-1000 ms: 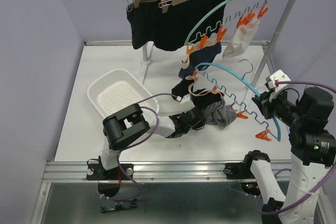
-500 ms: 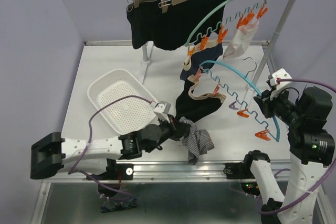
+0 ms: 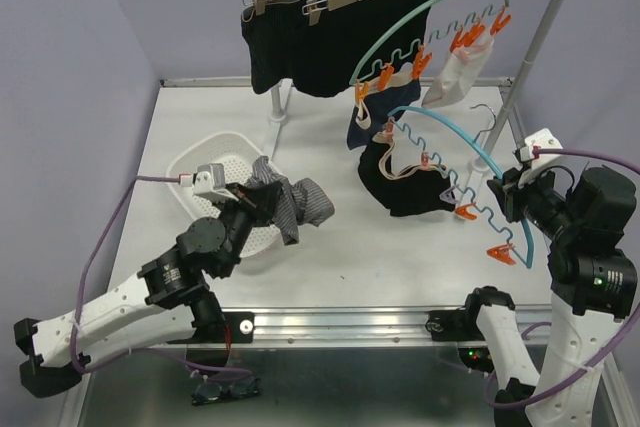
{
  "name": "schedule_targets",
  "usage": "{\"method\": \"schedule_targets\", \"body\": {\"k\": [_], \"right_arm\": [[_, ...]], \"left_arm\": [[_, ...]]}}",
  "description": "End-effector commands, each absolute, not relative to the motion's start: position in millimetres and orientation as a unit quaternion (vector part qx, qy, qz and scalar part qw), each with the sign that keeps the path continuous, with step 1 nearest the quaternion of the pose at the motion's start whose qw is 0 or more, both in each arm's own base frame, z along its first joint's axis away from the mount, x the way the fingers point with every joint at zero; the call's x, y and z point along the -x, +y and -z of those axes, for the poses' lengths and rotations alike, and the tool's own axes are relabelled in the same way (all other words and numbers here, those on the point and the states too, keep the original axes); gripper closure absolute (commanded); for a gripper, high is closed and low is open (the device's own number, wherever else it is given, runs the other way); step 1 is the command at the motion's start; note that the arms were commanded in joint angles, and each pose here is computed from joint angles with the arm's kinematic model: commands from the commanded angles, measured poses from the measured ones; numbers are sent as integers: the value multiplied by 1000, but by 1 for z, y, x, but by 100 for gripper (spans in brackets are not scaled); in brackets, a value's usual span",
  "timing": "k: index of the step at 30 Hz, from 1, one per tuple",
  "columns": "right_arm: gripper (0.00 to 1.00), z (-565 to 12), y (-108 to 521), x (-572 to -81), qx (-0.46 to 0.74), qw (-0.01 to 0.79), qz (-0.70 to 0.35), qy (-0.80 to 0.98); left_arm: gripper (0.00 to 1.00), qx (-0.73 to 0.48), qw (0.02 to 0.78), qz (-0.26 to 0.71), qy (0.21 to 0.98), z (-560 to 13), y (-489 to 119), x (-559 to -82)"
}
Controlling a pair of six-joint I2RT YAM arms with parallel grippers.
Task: Remove the underwear clipped to the hanger
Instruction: Place the underwear in the bin.
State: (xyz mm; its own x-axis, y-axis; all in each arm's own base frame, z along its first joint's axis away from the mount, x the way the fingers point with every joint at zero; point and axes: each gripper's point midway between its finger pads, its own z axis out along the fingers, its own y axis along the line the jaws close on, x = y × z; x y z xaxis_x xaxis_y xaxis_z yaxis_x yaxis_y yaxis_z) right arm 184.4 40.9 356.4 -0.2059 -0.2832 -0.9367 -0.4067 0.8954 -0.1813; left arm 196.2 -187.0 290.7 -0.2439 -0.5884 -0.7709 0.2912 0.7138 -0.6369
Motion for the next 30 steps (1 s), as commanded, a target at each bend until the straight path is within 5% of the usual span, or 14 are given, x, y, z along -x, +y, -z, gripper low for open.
{"method": "schedule_targets", "body": {"k": [1, 9, 16, 19, 20, 22, 30], "right_arm": [[99, -377, 41, -193, 225, 629, -44, 743], [100, -377, 43, -191, 226, 630, -46, 741], [99, -372, 49, -187, 240, 629, -58, 737], [99, -370, 55, -185, 256, 628, -72, 732], [99, -369, 59, -183, 265, 627, -78, 728], [99, -369, 62, -182, 273, 626, -86, 726], [99, -366, 78, -173, 321, 615, -118, 711]], "left_arm": [[100, 83, 633, 226, 736, -292, -163, -229], [100, 141, 652, 181, 722, -309, -110, -288], [99, 162, 598, 200, 759, -242, -94, -312], [59, 138, 612, 214, 749, -252, -96, -303], [36, 131, 625, 224, 737, -265, -96, -297], [14, 117, 640, 229, 724, -278, -95, -291], [6, -64, 665, 318, 673, -313, -142, -252]]}}
